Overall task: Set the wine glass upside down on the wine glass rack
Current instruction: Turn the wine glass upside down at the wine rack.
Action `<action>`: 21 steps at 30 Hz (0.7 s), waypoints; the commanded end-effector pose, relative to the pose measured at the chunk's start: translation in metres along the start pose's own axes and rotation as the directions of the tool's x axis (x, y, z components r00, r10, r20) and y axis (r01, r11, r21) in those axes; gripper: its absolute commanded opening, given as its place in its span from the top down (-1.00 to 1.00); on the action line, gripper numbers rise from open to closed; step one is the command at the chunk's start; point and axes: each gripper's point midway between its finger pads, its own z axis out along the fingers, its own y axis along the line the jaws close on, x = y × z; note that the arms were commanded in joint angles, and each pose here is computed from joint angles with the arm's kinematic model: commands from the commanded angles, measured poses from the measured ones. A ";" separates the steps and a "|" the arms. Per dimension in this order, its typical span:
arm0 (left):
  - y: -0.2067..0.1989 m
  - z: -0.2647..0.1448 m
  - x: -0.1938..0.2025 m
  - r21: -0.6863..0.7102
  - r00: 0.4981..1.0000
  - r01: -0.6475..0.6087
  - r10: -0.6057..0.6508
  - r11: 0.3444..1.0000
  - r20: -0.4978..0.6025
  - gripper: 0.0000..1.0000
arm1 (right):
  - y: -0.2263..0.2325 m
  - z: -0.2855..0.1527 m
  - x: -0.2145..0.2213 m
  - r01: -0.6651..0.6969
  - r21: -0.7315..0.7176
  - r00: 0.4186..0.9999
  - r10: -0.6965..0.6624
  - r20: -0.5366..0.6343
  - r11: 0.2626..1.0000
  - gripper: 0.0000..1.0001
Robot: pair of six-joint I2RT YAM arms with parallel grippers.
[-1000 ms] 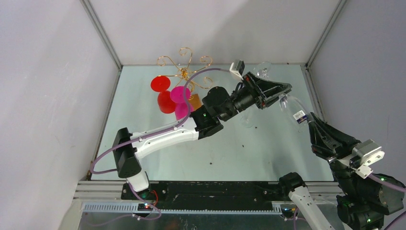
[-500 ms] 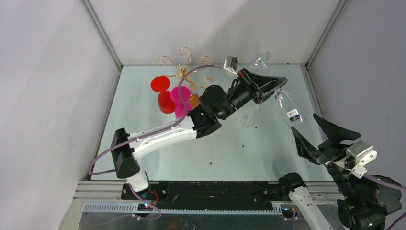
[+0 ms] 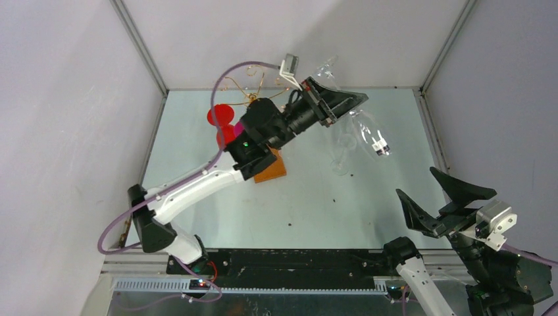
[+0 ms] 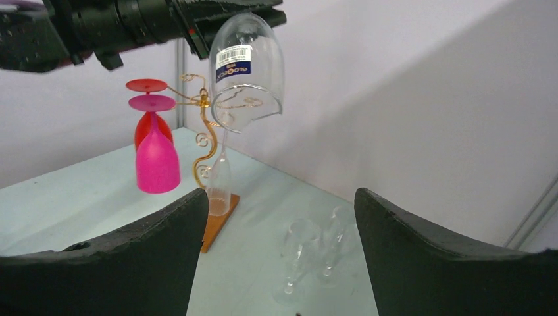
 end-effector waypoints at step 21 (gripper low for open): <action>0.019 -0.153 0.010 0.078 0.611 -0.755 0.741 0.651 -0.279 1.00 | 0.039 -0.002 0.066 -0.485 0.033 0.823 0.469 -0.319 0.874 -0.82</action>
